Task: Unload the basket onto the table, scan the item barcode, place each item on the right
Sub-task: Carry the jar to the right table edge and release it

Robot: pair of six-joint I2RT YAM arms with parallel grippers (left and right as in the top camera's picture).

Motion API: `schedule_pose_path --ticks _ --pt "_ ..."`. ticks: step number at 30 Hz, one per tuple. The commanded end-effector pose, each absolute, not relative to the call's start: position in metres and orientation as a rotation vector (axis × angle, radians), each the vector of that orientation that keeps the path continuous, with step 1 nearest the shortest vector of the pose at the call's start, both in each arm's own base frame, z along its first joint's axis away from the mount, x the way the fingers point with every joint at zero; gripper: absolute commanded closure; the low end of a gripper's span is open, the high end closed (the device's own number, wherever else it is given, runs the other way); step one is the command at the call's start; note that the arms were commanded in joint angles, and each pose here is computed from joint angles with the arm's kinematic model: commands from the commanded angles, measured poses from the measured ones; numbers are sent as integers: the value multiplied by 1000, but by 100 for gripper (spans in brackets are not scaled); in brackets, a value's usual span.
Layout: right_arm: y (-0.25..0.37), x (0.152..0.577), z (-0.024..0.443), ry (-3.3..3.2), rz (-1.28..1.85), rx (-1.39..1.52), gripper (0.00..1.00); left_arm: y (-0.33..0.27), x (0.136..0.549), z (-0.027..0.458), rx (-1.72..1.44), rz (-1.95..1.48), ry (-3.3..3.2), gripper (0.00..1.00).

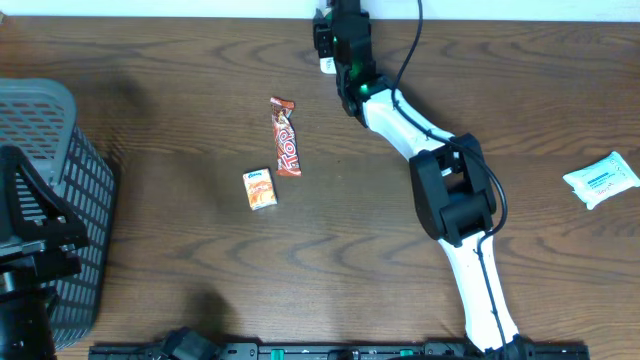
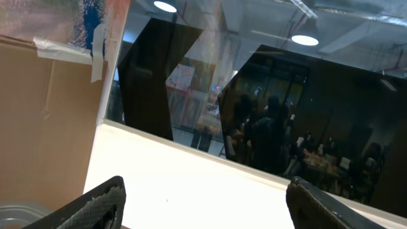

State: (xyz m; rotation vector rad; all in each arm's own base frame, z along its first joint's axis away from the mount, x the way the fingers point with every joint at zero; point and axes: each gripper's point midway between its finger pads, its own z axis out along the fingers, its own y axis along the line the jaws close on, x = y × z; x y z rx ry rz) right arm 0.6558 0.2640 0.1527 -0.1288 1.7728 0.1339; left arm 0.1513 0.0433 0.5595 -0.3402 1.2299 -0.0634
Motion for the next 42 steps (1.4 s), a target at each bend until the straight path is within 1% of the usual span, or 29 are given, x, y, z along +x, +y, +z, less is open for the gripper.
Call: schedule_pose_path --ticks 1,5,8,11,13,16,21,22,23,24,25,27,30,33,34,36,38,40,42 --pt "261 658 165 1745 89 -132 53 44 149 559 -346 -74 1224 19" --pt "260 654 179 1757 86 -137 53 44 150 558 -346 -73 1225 19" --pt "255 644 206 1782 78 -146 53 44 150 558 -346 -73 1225 19" --pt "244 625 236 1843 47 -174 50 44 150 558 -346 -73 1225 19" --pt "230 605 252 1914 -21 -249 48 44 150 558 -346 -73 1225 19" --pt "202 568 263 2051 -98 -322 52 44 150 558 -347 -76 1226 19" --pt "142 501 269 2299 -168 -334 57 44 150 558 -347 -76 1226 19" --pt "129 496 273 2314 -179 -318 52 44 150 558 -347 -76 1226 19" --pt "117 495 280 2310 -178 -281 57 43 151 557 -346 -75 1229 19" --pt "109 495 282 2316 -169 -254 56 43 152 556 -345 -73 1232 19" --pt "96 493 282 2332 -166 -231 51 42 154 554 -343 -71 1236 19" --pt "69 489 275 2385 -201 -186 50 40 156 552 -343 -71 1235 19" --pt "13 477 247 2528 -278 -92 50 38 159 550 -343 -71 1236 19" --pt "-27 471 224 2620 -295 6 49 38 159 550 -344 -72 1235 19" --pt "-50 463 204 2701 -260 70 47 38 159 550 -343 -71 1235 19" --pt "-71 459 184 2762 -172 146 48 38 159 550 -344 -72 1235 19" --pt "-88 455 165 2809 -73 219 46 38 159 550 -343 -71 1235 19" --pt "-110 451 145 2849 -40 300 45 38 159 550 -343 -71 1235 19" --pt "-132 446 125 2886 -40 376 47 38 159 550 -343 -71 1235 19"
